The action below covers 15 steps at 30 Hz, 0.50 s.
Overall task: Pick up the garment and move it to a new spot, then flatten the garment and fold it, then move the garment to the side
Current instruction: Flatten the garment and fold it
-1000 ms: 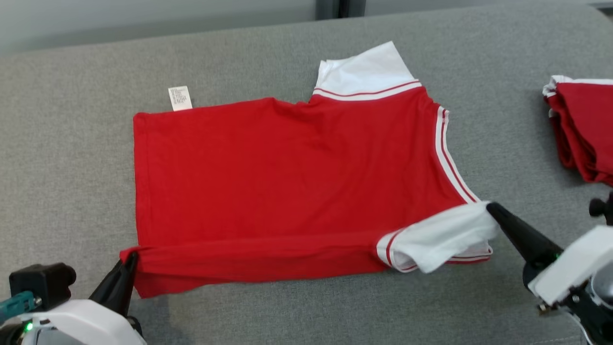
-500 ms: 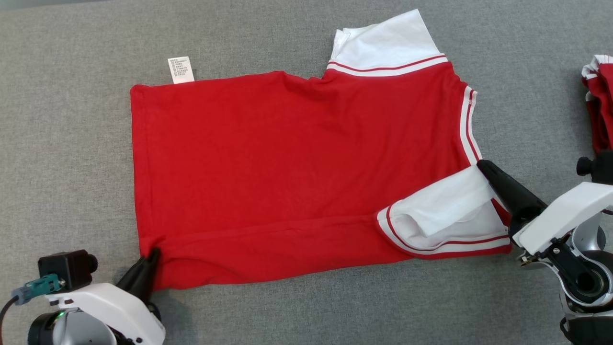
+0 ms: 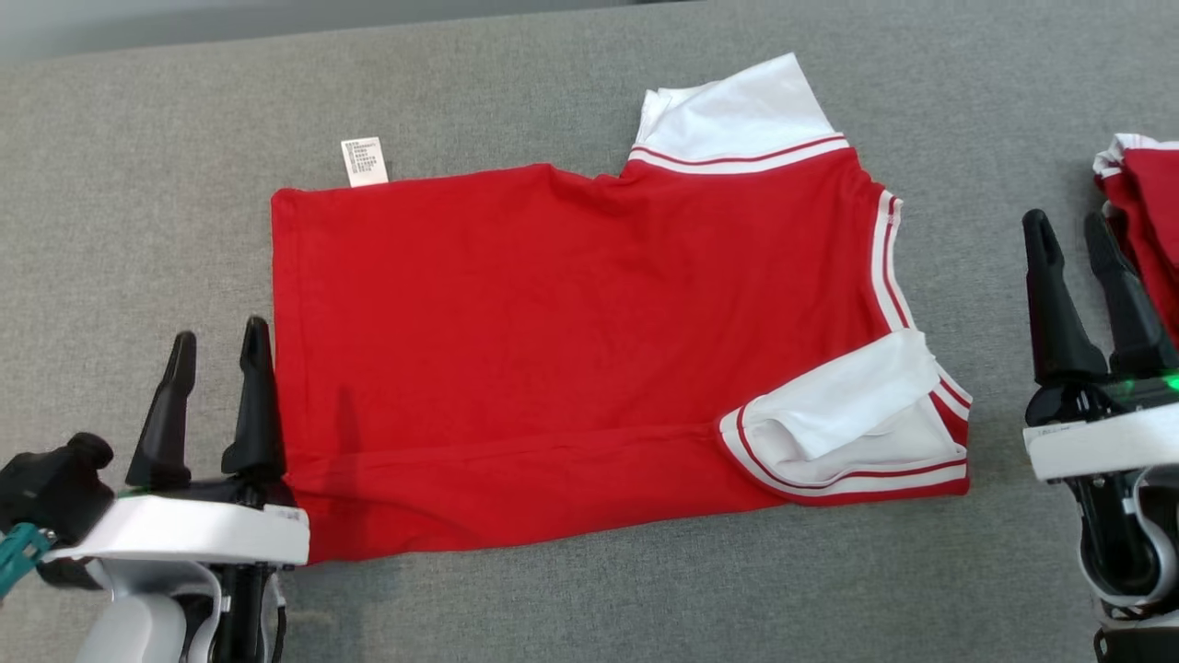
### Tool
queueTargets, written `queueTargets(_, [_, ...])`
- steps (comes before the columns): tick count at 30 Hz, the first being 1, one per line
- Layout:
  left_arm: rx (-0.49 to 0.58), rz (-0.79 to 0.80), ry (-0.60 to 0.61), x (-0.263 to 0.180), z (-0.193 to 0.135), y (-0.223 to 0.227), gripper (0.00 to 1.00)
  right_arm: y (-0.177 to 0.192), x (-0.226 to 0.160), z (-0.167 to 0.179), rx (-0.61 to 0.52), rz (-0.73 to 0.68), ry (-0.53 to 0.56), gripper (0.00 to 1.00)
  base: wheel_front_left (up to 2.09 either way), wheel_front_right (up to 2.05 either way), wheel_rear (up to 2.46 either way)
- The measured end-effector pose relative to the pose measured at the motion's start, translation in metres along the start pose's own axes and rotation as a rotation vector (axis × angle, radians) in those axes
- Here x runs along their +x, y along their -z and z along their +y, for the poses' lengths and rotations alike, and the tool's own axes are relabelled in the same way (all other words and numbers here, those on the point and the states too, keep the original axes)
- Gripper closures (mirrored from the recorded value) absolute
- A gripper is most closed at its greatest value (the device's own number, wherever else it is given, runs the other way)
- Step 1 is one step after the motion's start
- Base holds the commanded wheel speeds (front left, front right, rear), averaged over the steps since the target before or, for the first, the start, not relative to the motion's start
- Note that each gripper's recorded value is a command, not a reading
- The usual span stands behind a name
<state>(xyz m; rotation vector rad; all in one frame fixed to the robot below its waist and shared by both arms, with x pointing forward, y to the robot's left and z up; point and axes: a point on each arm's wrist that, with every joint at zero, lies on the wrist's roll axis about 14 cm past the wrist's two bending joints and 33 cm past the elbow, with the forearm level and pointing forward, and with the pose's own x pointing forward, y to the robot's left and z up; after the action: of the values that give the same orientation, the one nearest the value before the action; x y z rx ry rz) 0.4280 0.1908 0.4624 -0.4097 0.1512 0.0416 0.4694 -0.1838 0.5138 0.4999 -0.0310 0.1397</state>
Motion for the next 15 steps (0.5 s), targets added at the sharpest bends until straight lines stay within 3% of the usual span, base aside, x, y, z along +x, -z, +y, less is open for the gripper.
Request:
queueTargets(1, [-0.011,-0.045,0.005,0.002,-0.003,-0.008,0.00,-0.005,-0.002,0.002,-0.035,-0.029,-0.009,0.00,0.00,0.00,0.00])
queueTargets(7, [0.167,-0.182,0.029,0.007,-0.005,-0.037,0.00,-0.001,-0.020,0.001,-0.235,-0.044,-0.036,0.00,0.00,0.00,0.00])
queueTargets(15, [0.248,-0.152,0.028,-0.002,-0.002,-0.024,0.00,0.021,-0.040,-0.004,-0.286,0.020,-0.012,0.00,0.00,0.00,0.00])
